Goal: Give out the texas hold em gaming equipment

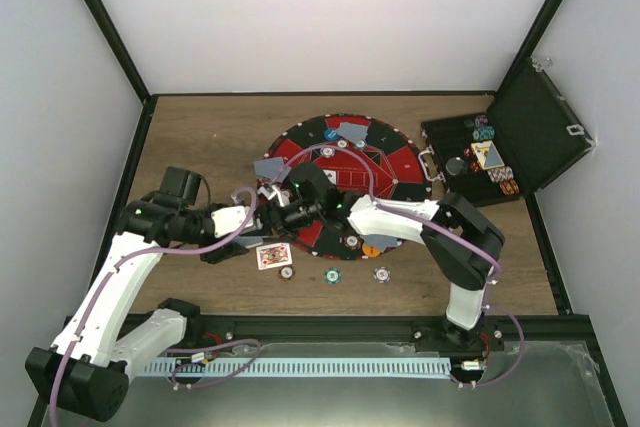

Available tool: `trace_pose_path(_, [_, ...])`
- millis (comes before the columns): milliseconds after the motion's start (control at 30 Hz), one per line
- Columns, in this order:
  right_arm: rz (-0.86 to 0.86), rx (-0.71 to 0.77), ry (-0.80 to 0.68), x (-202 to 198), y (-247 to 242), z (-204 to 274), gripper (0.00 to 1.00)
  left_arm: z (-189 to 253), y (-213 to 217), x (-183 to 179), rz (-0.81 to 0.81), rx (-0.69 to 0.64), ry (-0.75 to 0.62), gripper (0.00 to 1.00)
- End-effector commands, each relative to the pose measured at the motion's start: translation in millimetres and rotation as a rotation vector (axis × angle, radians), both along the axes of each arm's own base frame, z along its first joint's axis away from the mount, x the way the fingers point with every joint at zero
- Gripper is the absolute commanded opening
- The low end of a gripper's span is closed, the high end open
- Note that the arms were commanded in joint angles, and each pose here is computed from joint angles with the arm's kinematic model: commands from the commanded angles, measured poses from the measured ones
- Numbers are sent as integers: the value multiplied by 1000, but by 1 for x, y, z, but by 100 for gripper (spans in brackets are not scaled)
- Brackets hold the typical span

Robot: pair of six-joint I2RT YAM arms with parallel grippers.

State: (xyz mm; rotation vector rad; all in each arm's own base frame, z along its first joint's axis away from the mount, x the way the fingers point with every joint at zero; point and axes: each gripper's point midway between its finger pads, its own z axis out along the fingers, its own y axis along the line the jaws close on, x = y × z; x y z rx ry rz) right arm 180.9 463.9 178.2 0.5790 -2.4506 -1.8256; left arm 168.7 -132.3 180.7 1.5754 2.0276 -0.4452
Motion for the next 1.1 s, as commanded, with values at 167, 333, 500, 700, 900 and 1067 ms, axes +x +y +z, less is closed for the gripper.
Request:
trace_pose_path(167, [-83, -57, 6, 17, -30, -20, 66, 15, -5, 2, -30, -31, -46, 4])
trace_pose_path(333, [-83, 2, -3, 15, -36, 0, 54, 14, -6, 3, -30, -33, -42, 4])
trace_pose_path(500, [-81, 26, -18, 17, -33, 13, 48, 15, -6, 4, -29, -36, -42, 4])
trace_pose_path(700, [-60, 44, -22, 12, -24, 20, 58, 13, -5, 3, -31, -29, -41, 4])
trace_pose_path(900, [-14, 63, -10, 4, -9, 23, 59, 11, -5, 3, -30, -31, -39, 4])
trace_pose_path(1067, [-30, 52, -4, 9, -10, 18, 59, 11, -5, 3, -29, -26, -43, 4])
